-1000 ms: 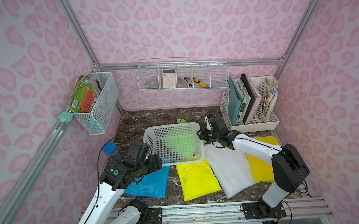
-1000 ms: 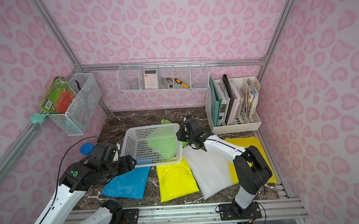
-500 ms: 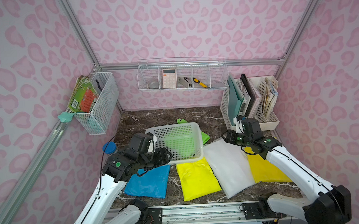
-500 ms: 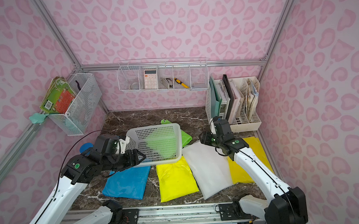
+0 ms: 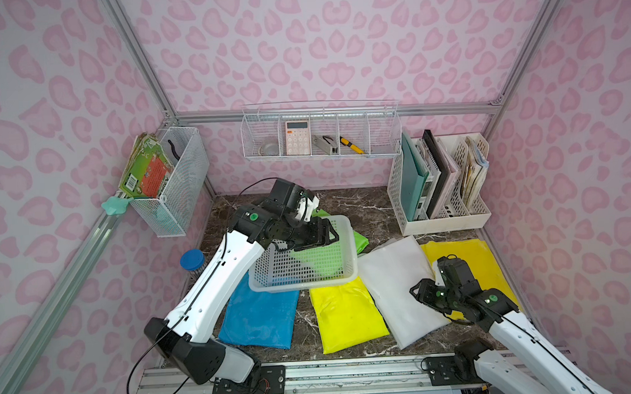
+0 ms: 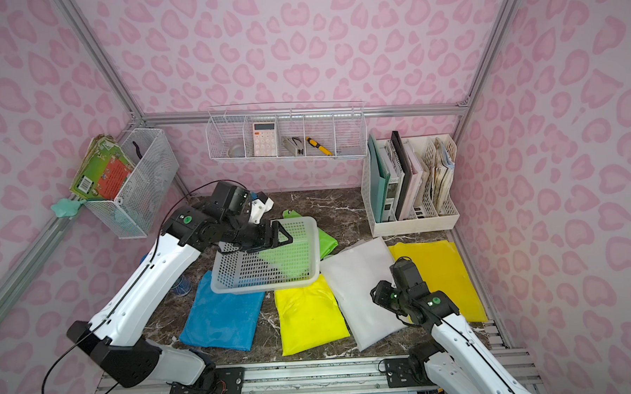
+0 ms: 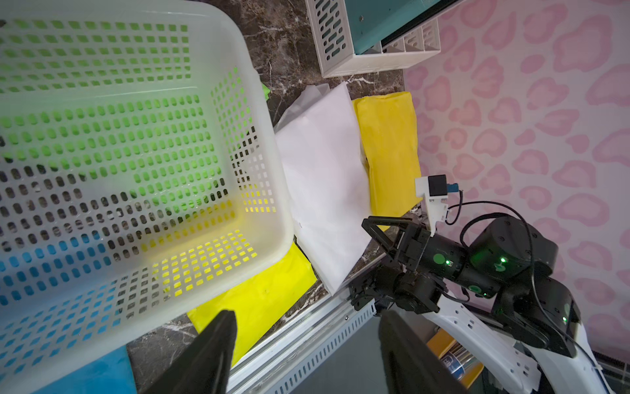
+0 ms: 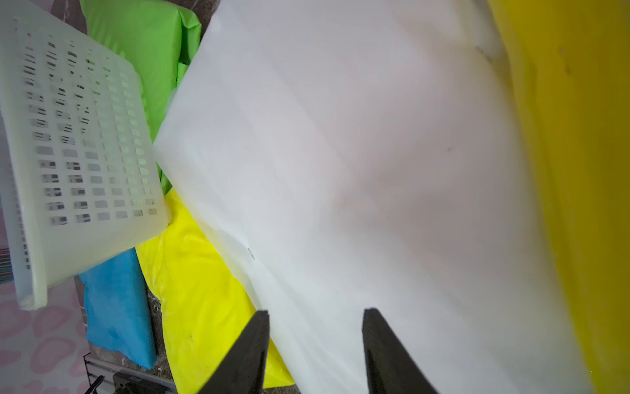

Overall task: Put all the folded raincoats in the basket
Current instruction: Pick up the raincoat from the center of the board.

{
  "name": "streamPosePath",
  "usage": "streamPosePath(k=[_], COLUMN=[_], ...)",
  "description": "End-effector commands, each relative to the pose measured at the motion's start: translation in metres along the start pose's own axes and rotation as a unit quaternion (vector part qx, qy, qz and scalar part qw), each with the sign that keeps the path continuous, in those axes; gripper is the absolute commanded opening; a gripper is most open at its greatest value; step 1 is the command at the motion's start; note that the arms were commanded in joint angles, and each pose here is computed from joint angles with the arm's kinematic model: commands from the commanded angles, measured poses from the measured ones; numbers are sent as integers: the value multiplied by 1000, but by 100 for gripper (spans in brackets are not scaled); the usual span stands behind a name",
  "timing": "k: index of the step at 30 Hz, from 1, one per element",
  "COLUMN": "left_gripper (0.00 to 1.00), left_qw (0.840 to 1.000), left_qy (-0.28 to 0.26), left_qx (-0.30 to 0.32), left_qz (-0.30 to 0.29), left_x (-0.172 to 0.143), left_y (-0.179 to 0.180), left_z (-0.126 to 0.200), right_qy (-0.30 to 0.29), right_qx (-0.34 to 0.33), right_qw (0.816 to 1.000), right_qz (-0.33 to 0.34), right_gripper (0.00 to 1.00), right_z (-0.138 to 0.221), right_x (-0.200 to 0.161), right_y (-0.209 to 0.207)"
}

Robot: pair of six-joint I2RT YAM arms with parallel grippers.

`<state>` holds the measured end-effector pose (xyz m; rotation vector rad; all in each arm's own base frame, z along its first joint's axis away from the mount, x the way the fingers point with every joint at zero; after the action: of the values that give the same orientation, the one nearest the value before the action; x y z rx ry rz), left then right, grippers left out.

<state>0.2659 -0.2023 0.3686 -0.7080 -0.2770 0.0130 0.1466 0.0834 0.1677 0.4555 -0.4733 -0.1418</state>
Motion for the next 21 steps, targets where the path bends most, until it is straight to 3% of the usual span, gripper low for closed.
streamPosePath(k=[1, 9, 15, 21], left_gripper=[71, 70, 72, 73], left_qw=[997, 980, 979, 982], left_qy=[56, 159, 169, 159], left_qx=[-12, 26, 18, -9], left_qz=[-46, -117, -108, -99], left_x=[10, 43, 59, 65], left_y=[-16, -33, -17, -15], left_z=[-24, -125, -191, -238], right_qy=[-11, 12, 15, 14], right_qx=[-24, -22, -23, -13], right_qw=[999, 998, 998, 998], right_qz=[-40, -57, -56, -65], right_gripper=[45, 47, 54, 54], right_z=[5, 2, 2, 0], right_x=[-6, -22, -28, -35], right_y=[-7, -14, -19, -23])
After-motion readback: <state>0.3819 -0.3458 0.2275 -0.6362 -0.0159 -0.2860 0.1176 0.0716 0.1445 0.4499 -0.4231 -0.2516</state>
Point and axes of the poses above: each gripper's point midway between its finger pads, its own z axis back along the fingers, its own y axis along the line the jaws close on, x = y × z, the point moved 8 cm from there along z, back along the fingers, and after that the axes turned 12 degrees about z, right-handed, at the moved point
